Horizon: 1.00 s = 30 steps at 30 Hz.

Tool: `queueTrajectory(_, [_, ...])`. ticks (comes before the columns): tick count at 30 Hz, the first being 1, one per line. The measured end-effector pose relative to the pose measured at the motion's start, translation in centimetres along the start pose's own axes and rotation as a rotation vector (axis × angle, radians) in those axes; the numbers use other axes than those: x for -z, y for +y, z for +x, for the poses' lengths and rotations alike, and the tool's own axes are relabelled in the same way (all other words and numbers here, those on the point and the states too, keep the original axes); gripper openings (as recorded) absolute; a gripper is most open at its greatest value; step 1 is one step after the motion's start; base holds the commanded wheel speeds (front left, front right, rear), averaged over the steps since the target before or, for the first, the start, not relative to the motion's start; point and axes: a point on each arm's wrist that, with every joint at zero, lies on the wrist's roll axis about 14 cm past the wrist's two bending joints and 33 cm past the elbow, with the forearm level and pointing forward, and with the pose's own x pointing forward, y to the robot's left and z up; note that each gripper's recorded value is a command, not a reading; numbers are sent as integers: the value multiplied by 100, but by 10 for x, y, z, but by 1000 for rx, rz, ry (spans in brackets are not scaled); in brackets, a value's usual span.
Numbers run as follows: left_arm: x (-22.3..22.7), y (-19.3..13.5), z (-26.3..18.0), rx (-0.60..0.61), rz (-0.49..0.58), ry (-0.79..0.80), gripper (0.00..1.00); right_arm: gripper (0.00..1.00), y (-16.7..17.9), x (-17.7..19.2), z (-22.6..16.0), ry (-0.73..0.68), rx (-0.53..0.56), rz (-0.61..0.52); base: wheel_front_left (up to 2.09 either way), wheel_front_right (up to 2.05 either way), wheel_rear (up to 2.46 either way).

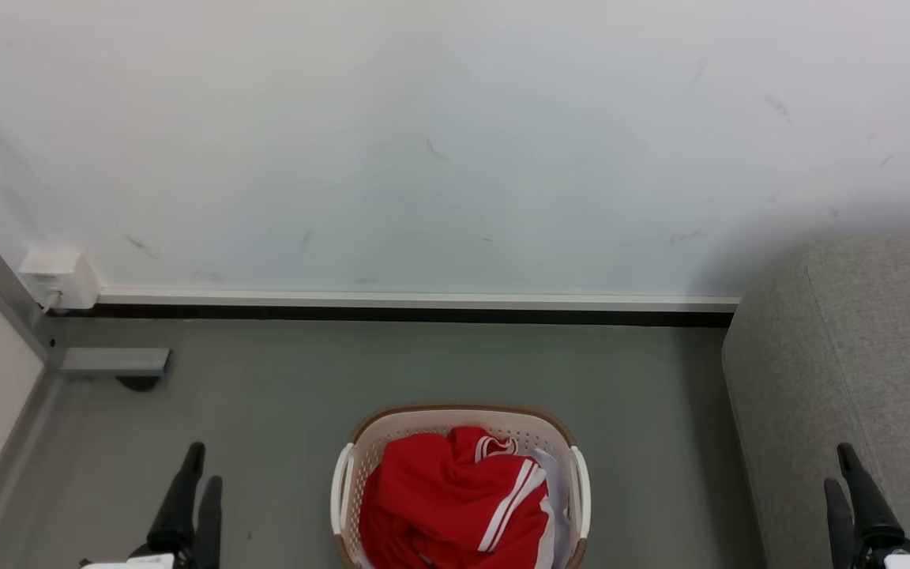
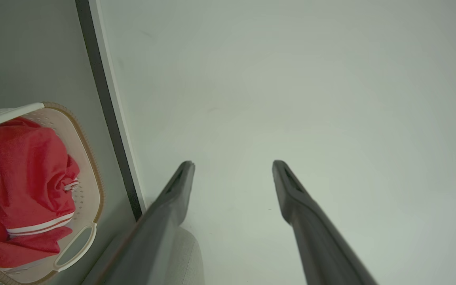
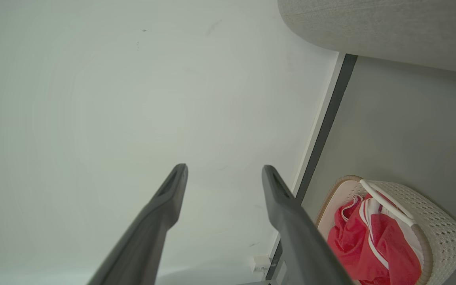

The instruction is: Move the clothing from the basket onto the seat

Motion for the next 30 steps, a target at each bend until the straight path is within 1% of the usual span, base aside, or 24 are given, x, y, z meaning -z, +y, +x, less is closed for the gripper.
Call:
queueTrajectory(2, [1,7,-3,-19,0,-2,100,100,-7,2,-3,0,20,3,0,0,0])
queueTrajectory(5, [3,6,-3,-18,8,-3,100,100,-6,3,-3,-4,18,-5,0,0,0])
queueTrajectory(11, [4,5,-2,-17,50,-15,100,100,-4,9,-2,5,13,-79,0,0,0])
queueTrajectory(19, [1,3,-2,-16,191,-30,100,100,2,14,0,15,-3,-270,0,0,0])
queueTrajectory(30, [-6,-6,-1,-3,428,-66,100,100,11,22,3,45,-41,-601,0,0,0])
